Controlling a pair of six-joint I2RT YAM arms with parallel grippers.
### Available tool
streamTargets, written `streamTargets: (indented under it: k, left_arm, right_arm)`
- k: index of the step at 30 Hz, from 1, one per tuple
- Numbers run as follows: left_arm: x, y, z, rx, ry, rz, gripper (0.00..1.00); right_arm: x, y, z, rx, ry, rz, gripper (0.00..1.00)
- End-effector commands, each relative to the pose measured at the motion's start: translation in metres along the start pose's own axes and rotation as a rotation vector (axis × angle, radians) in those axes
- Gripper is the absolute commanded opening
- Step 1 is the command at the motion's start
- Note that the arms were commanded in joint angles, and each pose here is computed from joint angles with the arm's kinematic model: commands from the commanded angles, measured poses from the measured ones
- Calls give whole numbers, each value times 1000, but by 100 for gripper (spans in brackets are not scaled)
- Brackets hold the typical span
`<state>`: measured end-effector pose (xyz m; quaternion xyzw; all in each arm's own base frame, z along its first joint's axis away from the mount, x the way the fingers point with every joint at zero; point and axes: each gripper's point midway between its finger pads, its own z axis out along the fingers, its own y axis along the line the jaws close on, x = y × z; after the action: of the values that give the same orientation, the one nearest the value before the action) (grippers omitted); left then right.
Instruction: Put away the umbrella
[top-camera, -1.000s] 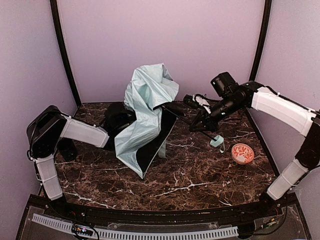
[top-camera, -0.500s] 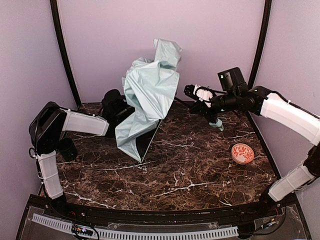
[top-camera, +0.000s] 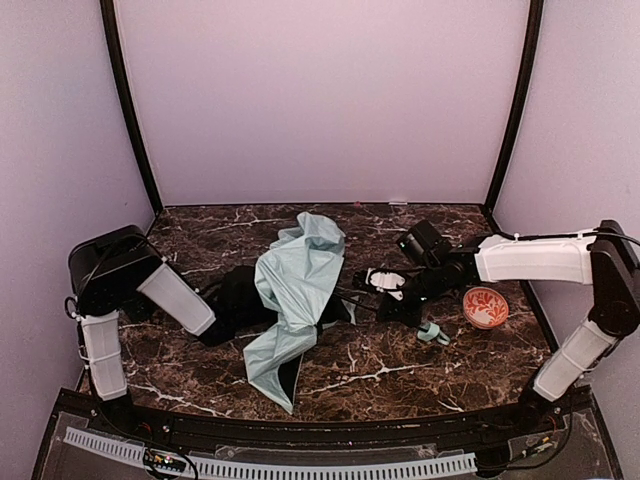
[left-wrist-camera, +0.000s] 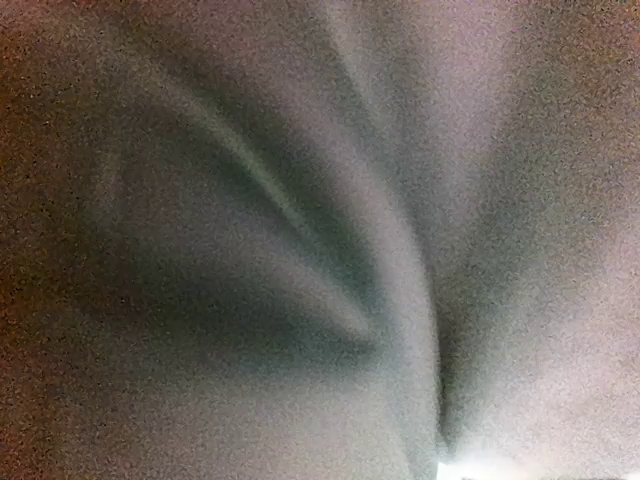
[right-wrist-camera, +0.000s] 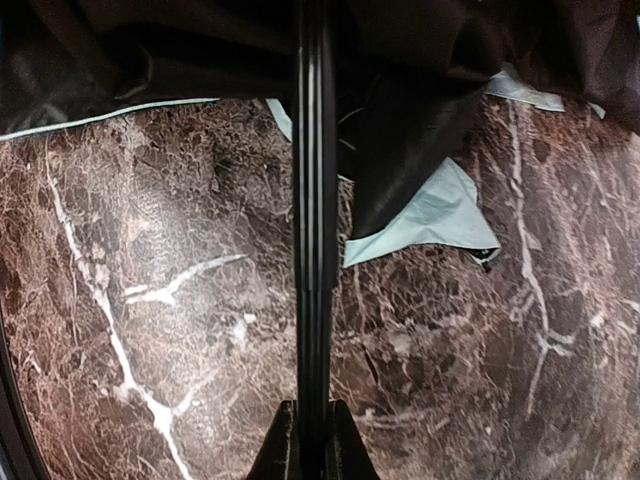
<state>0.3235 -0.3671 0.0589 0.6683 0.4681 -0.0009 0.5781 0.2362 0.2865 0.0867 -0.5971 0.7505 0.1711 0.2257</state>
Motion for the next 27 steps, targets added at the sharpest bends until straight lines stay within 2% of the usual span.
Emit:
streamTargets:
  k: [1, 4, 8, 12, 16, 20, 22, 25, 27]
  left_arm:
    - [21, 11, -27, -17, 210, 9, 99]
    - [46, -5, -50, 23, 362, 13, 99]
    - [61, -15, -83, 85, 497, -33, 99]
    - [68, -29, -109, 166, 586, -115, 99]
    - [74, -42, -136, 211, 654, -155, 99]
    - [67, -50, -157, 254, 663, -164, 99]
    - [56, -51, -157, 253, 599, -184, 99]
    - [28, -41, -136, 206, 440, -211, 96]
    - [18, -35, -123, 208, 423, -256, 96]
  right_arm:
    - [14, 13, 22, -66, 54, 15, 0]
    - [22, 18, 26, -91, 75, 18, 0]
    - [24, 22, 28, -125, 86, 20, 0]
    - [31, 15, 33, -124, 144, 46, 0]
    - [34, 9, 34, -132, 148, 77, 0]
    - [29, -4, 29, -102, 140, 89, 0]
    - [25, -11, 30, -84, 134, 85, 0]
    - [18, -12, 39, -107, 124, 99, 0]
    - [20, -11, 45, -101, 150, 81, 0]
